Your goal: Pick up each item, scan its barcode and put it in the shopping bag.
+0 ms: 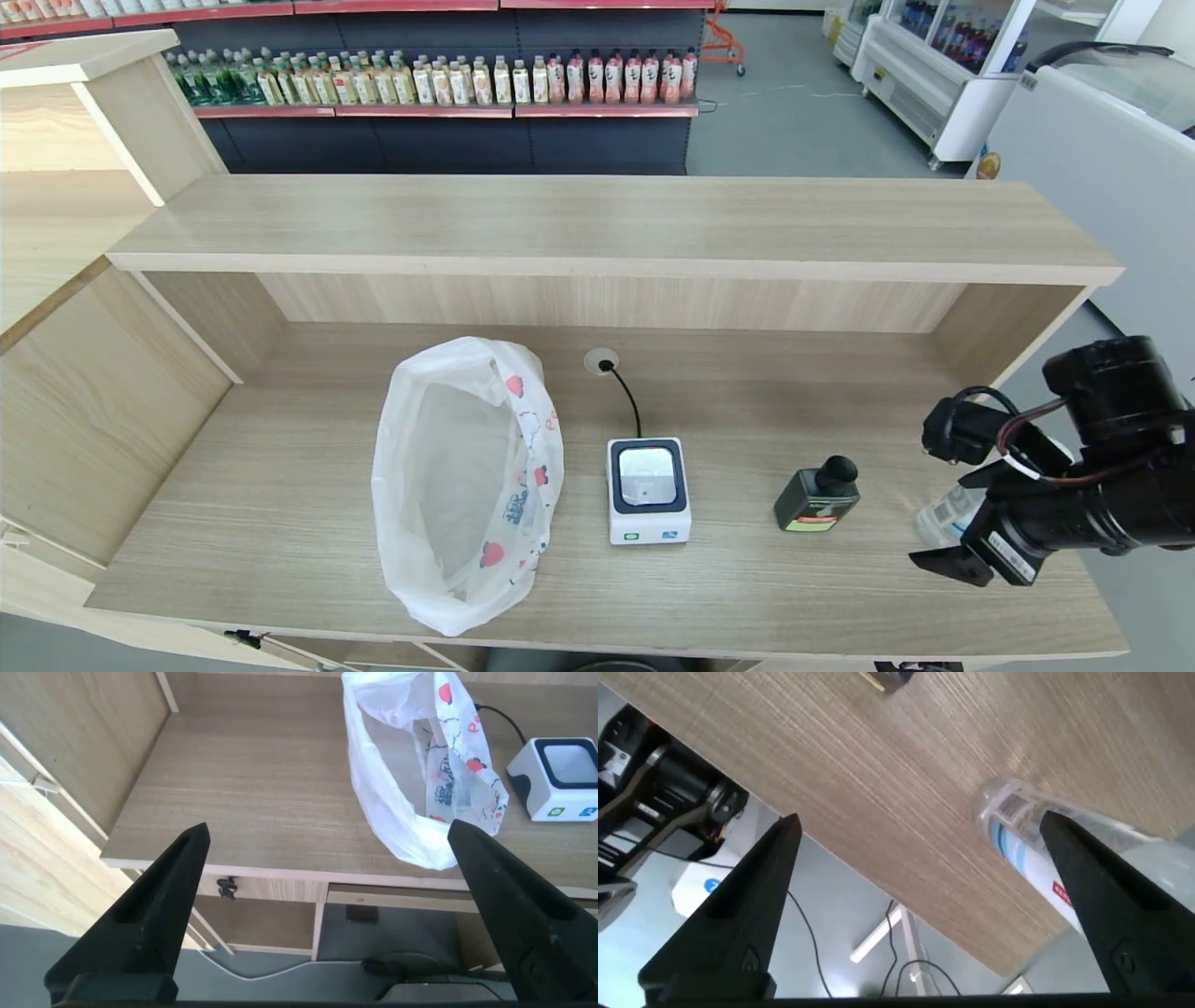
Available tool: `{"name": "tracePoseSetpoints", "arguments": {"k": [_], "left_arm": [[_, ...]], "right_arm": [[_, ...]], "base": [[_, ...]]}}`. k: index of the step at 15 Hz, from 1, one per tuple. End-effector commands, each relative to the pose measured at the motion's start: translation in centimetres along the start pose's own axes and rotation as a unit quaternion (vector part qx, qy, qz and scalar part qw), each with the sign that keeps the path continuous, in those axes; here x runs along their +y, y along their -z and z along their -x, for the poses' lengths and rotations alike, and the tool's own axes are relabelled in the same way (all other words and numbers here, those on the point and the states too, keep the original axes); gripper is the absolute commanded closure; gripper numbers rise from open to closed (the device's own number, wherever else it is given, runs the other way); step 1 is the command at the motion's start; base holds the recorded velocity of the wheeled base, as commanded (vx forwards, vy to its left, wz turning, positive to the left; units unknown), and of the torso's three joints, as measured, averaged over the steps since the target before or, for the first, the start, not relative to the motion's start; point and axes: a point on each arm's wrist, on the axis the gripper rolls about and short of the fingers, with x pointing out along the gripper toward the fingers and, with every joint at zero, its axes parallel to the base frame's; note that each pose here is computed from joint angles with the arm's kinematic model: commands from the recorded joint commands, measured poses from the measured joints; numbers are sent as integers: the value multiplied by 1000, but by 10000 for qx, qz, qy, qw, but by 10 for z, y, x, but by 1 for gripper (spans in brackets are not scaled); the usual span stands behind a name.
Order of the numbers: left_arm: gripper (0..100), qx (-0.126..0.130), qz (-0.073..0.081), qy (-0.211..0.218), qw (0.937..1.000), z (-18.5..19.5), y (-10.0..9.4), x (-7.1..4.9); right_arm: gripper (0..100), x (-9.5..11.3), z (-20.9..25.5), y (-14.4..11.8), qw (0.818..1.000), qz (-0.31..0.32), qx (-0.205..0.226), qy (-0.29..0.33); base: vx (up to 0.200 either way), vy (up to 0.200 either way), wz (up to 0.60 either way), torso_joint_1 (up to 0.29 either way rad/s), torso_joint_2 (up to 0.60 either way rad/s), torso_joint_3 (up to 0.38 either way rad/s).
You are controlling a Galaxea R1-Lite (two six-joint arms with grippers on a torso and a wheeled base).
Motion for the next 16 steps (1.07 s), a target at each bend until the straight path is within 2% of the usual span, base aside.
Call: {"name": "tracePoseSetpoints", "arguments": {"k": [1, 3, 5, 14, 16], "left_arm": [[0, 0, 1, -1, 10000, 0, 0, 0], [0, 0, 1, -1, 10000, 0, 0, 0], [0, 0, 1, -1, 10000, 0, 0, 0], [0, 0, 1, -1, 10000, 0, 0, 0], [0, 0, 1, -1, 10000, 0, 0, 0]], "right_arm": [[0, 1, -26, -6, 9995, 81, 54, -290], [0, 2, -34, -10, 9989, 124, -50, -451], [0, 4, -51, -19, 9964, 217, -367, -729], [0, 17, -96, -39, 9911, 569, -971, -717], [0, 19, -103, -39, 9908, 586, -978, -730]], "base": [[0, 0, 0, 0, 0, 0], [0, 0, 0, 0, 0, 0], [0, 0, 0, 0, 0, 0], [0, 0, 0, 0, 0, 0], [0, 0, 0, 0, 0, 0]]}}
